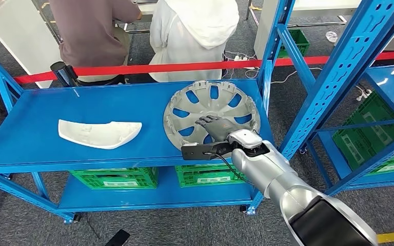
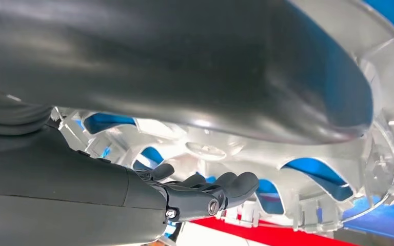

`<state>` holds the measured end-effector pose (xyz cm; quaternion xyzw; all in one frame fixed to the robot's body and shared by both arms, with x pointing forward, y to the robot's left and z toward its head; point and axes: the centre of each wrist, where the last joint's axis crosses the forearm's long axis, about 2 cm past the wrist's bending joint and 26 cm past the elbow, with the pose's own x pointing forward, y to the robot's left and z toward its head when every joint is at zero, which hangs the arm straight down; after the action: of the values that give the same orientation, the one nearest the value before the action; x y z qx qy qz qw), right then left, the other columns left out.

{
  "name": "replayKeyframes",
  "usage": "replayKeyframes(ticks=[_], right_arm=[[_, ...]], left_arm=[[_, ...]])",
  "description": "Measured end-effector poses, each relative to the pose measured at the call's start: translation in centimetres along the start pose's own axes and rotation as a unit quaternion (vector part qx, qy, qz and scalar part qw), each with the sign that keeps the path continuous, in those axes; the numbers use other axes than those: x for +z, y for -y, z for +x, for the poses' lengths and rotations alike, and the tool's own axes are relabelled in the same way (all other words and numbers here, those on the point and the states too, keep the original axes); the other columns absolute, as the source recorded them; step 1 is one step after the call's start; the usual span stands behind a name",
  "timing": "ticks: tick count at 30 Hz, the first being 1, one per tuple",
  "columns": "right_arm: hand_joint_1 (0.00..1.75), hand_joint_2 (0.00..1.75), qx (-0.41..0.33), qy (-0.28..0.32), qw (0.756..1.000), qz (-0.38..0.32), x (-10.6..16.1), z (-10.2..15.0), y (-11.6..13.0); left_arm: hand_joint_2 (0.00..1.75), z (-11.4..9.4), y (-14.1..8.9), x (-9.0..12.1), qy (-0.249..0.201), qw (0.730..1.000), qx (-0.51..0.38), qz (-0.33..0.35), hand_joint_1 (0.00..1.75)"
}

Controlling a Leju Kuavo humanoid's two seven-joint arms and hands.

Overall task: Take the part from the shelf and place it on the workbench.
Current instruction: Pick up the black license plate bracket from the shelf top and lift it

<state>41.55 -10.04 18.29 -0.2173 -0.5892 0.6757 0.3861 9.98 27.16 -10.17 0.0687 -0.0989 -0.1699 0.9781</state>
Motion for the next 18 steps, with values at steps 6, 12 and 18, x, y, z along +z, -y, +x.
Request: replayKeyframes(ticks=[6, 12, 18], right_arm=[[0.00, 1.75, -0.030, -0.013, 0.999, 0.022, 0.1, -0.1, -0.8], [0.00, 1.75, -0.058, -0.034, 0.997, 0.034, 0.5, -0.9, -2.0], [0.00, 1.75, -0.065, -0.049, 0.996, 0.039, 0.9, -1.9, -2.4]], left_arm=[[0.00, 0.0, 0.0, 0.0, -0.001, 1.000, -0.008, 0.001, 0.00], [0.00, 0.2, -0.1, 0.0, -0.002, 1.000, -0.017, -0.001, 0.00], [0.00, 0.4, -0.1, 0.0, -0.001, 1.000, -0.020, -0.003, 0.00]])
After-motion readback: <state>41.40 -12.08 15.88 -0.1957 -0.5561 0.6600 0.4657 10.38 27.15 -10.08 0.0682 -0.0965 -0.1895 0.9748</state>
